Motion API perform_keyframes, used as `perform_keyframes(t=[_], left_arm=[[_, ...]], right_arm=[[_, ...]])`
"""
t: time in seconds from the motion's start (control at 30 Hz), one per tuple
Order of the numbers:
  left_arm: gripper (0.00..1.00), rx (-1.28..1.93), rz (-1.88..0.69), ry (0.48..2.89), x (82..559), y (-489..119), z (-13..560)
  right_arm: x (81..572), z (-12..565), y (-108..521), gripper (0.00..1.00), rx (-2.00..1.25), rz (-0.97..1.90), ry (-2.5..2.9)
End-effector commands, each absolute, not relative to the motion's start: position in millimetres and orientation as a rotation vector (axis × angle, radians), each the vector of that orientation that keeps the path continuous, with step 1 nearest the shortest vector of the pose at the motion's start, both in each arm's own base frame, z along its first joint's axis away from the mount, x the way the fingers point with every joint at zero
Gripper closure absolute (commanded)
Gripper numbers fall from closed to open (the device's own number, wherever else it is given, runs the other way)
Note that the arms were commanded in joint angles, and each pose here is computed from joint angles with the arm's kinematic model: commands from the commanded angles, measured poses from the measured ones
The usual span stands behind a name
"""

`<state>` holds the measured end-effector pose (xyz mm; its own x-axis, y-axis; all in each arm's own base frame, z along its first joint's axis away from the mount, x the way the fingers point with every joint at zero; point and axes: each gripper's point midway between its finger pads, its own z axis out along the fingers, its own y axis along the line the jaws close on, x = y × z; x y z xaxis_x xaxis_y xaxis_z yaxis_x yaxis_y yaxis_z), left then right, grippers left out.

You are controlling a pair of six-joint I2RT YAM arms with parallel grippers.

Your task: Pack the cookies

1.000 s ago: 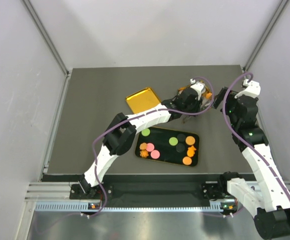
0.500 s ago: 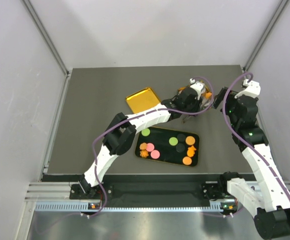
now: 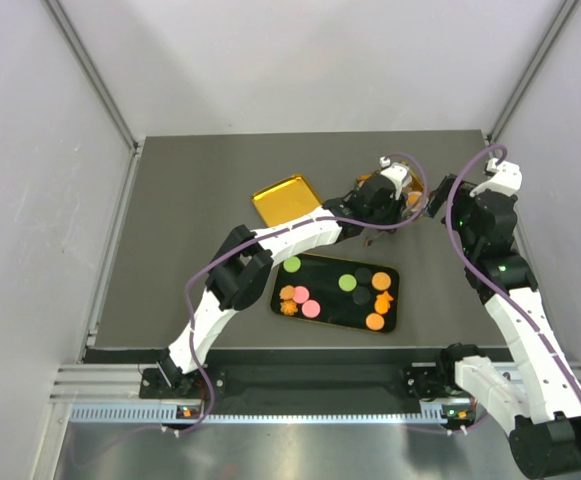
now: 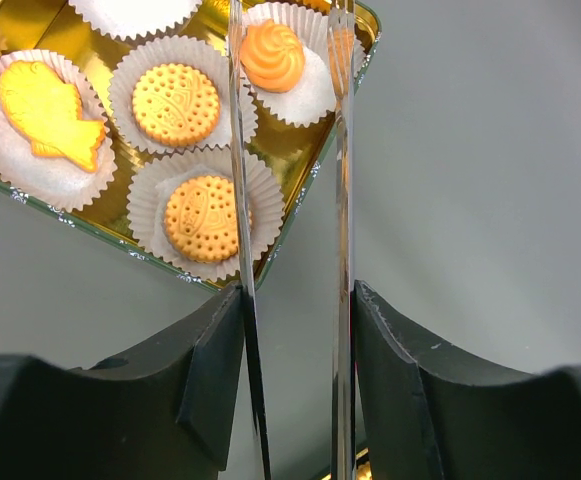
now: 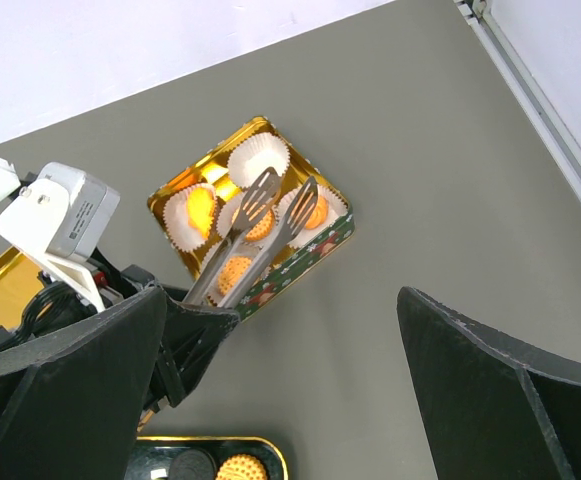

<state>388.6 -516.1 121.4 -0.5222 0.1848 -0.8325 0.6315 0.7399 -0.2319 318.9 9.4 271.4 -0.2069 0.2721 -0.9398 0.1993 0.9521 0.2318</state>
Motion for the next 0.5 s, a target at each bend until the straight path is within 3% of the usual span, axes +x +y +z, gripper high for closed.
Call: perform_keyframes(t=[0.0,0.47], left_arm=[[0.5,0.593,-0.7,2.002,396.9,-521.7,148.2],[0.51,0.548,-0.781,1.876,379.1,-501.7,240.7]], right_arm=[[321.0,277.8,5.6,0.0,0.36,0.068,1.767],[321.2,277.3,6.2,0.0,0.357,0.069,1.769]])
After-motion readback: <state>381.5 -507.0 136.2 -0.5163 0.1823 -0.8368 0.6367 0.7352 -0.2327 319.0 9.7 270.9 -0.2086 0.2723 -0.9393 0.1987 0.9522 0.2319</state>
